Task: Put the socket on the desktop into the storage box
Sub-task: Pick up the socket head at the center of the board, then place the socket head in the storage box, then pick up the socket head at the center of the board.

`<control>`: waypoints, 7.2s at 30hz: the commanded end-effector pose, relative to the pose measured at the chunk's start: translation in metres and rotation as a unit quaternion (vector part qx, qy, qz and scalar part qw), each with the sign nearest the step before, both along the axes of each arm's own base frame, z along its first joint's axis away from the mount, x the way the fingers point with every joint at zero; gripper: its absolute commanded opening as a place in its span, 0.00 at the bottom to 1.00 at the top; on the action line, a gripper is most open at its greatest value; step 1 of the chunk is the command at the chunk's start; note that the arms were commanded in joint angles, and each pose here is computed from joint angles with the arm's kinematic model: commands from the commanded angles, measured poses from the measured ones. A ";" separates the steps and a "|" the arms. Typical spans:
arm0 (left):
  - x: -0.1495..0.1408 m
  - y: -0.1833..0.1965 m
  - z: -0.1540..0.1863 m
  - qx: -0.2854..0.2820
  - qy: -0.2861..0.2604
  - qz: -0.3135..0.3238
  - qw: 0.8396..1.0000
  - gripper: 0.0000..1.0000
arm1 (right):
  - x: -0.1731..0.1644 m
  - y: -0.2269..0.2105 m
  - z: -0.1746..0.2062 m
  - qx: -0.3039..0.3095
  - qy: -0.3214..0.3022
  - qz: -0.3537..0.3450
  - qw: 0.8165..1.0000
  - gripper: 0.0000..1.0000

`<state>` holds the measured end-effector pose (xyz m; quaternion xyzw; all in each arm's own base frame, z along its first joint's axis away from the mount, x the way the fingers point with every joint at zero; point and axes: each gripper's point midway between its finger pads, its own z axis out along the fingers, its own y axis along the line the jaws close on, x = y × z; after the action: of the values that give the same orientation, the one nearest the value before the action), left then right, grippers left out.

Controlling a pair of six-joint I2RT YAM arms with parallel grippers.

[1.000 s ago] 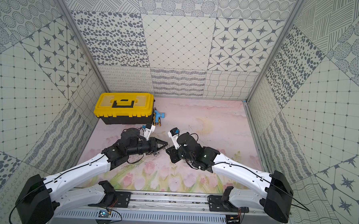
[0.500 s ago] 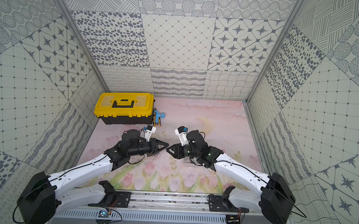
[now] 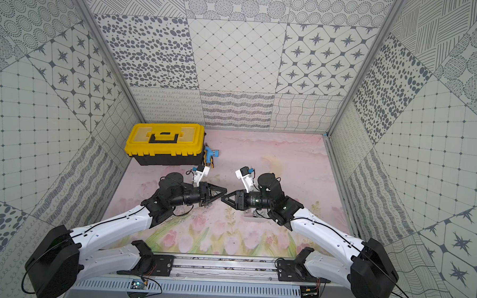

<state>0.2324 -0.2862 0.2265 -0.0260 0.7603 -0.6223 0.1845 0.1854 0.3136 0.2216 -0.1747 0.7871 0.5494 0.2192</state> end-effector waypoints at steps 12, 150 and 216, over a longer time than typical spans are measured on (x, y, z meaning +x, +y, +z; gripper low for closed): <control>0.004 0.005 -0.008 0.049 -0.009 0.007 0.999 0.58 | 0.021 -0.033 -0.010 -0.088 -0.035 -0.099 0.991 0.00; 0.007 0.152 -0.133 0.424 0.096 0.221 0.873 0.61 | 0.061 0.104 -0.176 -0.430 -0.044 -0.048 0.900 0.45; 0.037 -0.012 -0.031 0.169 -0.051 0.043 0.983 0.61 | 0.020 -0.099 -0.053 -0.223 0.022 -0.274 0.935 0.00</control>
<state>0.2706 -0.2644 0.1604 -0.0544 0.8762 -0.4136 0.2413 0.2040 0.2165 0.1651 -0.0080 0.9179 0.2546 0.3042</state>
